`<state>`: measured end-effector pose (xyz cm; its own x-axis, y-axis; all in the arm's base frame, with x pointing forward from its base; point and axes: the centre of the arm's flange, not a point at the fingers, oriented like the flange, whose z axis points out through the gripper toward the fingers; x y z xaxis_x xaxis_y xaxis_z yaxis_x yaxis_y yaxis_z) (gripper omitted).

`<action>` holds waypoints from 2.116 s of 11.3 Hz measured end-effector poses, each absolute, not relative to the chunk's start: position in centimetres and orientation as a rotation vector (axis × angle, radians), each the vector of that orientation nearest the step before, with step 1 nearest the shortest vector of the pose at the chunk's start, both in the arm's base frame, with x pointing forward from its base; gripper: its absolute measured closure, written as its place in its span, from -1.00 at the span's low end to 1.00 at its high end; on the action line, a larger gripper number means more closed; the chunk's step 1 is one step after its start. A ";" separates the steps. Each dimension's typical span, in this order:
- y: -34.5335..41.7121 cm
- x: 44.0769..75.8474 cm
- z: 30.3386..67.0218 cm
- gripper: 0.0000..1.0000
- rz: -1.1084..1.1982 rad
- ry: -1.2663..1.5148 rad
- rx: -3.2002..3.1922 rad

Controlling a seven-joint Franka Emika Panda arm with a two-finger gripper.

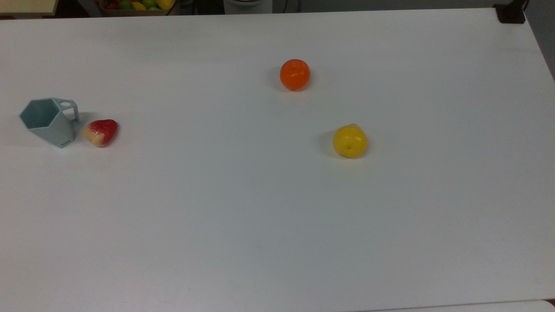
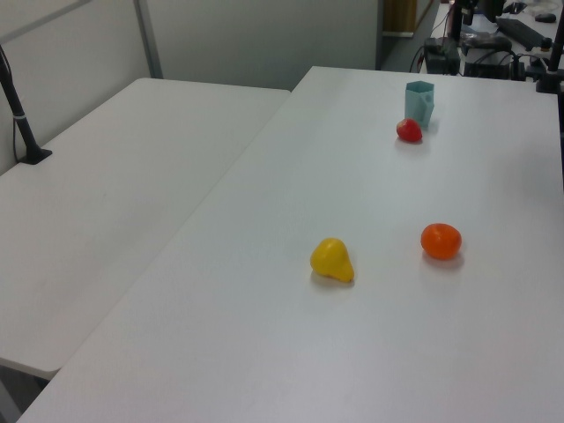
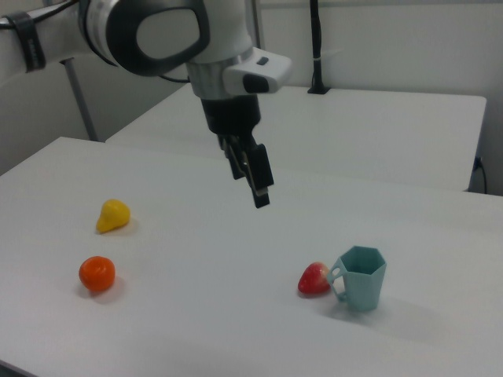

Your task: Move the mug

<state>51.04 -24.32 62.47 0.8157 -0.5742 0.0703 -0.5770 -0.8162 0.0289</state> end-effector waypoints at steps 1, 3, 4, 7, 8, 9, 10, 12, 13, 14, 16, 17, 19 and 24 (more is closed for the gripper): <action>-25.7 51.1 62.0 -1.00 0.112 -1.004 2.919; -27.8 52.6 59.2 -1.00 0.157 -1.076 2.888; -28.8 53.9 56.6 -1.00 0.172 -1.115 2.893; -31.1 57.2 48.8 -1.00 0.179 -1.164 2.871; -31.3 57.8 47.4 -1.00 0.188 -1.162 2.865; -31.3 58.2 46.2 -1.00 0.201 -1.155 2.862; -31.0 58.9 44.1 -1.00 0.199 -1.140 2.862; -30.9 59.9 41.5 -1.00 0.208 -1.138 2.851; -31.0 60.1 40.9 -1.00 0.212 -1.139 2.848; -31.1 60.2 40.7 -1.00 0.229 -1.137 2.844; -31.2 60.4 40.9 -0.92 0.266 -1.134 2.839; -31.2 60.4 40.8 -0.88 0.262 -1.134 2.839; -31.0 60.8 39.4 -0.87 0.250 -1.100 2.830; -30.0 62.2 36.1 -0.62 0.265 -1.060 2.829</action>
